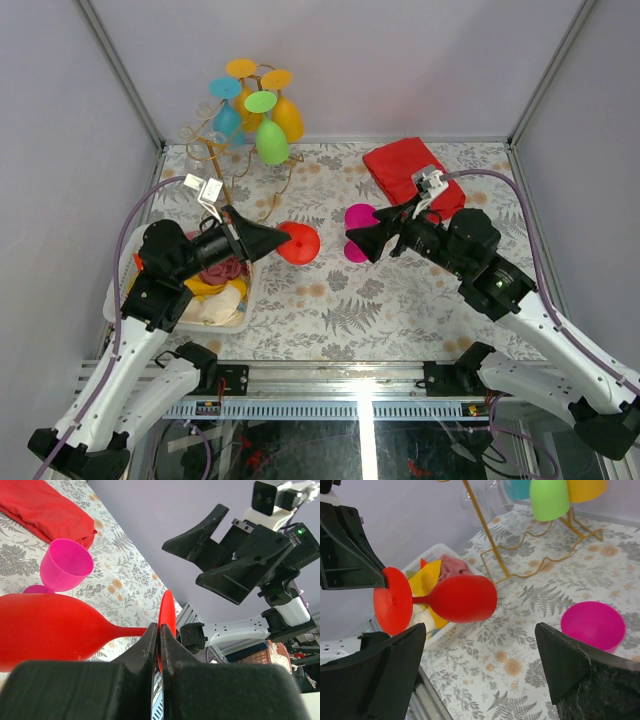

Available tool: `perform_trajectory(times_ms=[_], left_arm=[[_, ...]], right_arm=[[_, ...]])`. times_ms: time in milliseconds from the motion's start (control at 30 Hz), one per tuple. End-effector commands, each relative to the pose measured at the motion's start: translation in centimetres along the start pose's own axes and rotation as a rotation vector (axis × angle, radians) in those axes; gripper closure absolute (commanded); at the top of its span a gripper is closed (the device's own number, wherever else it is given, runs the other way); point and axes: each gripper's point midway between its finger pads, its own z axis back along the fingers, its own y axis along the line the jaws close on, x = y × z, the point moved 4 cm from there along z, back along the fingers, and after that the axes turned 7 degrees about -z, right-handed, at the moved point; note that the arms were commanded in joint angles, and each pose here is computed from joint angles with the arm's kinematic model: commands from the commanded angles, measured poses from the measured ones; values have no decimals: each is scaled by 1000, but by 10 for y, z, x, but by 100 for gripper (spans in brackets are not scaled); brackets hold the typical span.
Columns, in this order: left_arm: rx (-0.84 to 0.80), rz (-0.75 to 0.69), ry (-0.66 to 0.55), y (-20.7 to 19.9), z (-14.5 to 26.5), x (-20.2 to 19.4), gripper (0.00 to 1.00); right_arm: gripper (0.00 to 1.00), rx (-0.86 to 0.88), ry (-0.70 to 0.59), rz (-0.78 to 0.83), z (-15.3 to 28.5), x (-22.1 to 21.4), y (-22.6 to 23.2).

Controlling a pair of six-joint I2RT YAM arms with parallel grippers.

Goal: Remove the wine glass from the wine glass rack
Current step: Place the wine glass at the center of the board.

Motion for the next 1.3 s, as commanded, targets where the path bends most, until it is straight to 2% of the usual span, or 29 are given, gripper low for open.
perform_trajectory(times_ms=[0,133,333,900,1000,1100,1167,1267], left_arm=[[-44,-74,-100,-15,11,10,100],[-67,-71,-70,-17,13,4,100],[-69,-75,-66,-17,15,1,100],[-101,-87,-31,-20,15,-4,100],[-96,-73,-30,-17,12,-4,100],[-111,-63,-19,-20,11,-3,100],[-115,-59,-14,-20,10,-3,100],[-106,-58,-22,-18,11,-3,100]], right_arm=[[4,177,12,-58,-8,12,33],[7,275,90,-134,-16,5,48],[8,321,169,-259,-27,-4,56],[11,435,275,-406,-42,-15,70],[19,520,304,-410,-39,-12,81],[33,594,339,-432,-39,-12,89],[44,622,367,-450,-42,-13,92],[68,640,383,-472,-47,-11,94]])
